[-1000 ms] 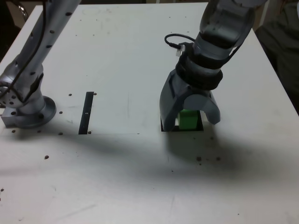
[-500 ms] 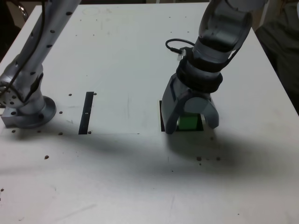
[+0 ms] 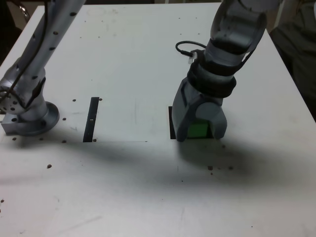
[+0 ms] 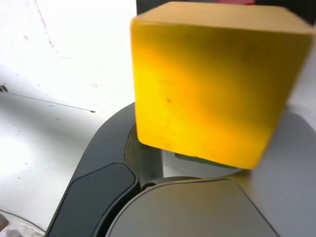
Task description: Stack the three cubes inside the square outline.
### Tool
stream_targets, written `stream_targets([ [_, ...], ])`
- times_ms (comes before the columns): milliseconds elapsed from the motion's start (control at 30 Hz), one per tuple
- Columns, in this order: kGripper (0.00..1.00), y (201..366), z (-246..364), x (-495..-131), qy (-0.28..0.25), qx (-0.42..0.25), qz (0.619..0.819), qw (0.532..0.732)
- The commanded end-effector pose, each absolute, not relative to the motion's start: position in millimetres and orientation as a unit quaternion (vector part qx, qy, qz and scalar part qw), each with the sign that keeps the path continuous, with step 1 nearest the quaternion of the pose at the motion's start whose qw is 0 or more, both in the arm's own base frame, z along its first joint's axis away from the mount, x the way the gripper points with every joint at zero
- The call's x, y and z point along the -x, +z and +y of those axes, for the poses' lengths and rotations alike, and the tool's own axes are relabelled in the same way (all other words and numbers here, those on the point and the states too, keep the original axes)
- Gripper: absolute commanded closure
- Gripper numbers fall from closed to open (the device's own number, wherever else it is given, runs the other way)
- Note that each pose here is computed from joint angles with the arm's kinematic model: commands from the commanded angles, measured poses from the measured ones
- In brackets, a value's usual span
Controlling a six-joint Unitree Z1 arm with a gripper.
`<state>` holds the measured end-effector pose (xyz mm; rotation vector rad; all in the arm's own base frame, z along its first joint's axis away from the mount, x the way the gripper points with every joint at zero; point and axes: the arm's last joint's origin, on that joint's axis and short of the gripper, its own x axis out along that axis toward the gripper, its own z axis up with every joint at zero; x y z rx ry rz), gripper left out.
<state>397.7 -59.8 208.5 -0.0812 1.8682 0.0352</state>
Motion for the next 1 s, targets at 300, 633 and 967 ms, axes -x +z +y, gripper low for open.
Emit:
stream_targets([
  [300, 0.77, 210.0, -62, -401, 0.002, 0.031, 0.794, 0.606],
  [633, 0.77, 209.5, -63, -402, -0.002, 0.031, 0.793, 0.608],
  [967, 0.77, 235.2, -75, -390, -0.004, 0.032, 0.795, 0.605],
])
